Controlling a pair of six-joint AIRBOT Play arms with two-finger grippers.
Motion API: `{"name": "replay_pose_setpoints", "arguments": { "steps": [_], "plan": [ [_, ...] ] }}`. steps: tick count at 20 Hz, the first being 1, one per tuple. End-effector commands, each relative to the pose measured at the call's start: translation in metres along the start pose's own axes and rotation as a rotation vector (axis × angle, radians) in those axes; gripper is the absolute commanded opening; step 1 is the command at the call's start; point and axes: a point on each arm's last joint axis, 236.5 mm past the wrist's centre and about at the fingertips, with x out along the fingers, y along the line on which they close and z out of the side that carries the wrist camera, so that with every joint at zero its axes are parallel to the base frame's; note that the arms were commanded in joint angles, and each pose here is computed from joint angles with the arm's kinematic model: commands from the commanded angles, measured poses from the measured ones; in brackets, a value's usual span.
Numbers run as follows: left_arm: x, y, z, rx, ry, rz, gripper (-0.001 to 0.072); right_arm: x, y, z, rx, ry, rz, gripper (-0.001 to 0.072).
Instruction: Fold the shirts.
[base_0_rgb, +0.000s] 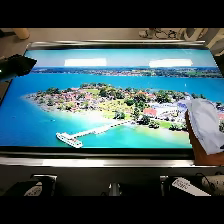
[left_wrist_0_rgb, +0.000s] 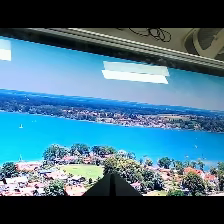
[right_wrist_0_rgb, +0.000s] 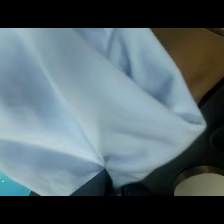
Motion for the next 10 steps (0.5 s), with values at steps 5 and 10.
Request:
{"name": "replay_pose_setpoints", "arguments": {
  "steps": [5,10],
  "plan": [
    [0.000,0.000,-0.003,0.039,0.013,-0.001,0.0039,-0.020,-0.025,0.025,-0.012,-0.109,-0.109,0.0696],
    [0.012,0.050,-0.042,0.202,0.221,0.229,0.0036,-0.158,0.083,0.077,-0.268,-0.566,0.076,0.0680]
  ]
}}
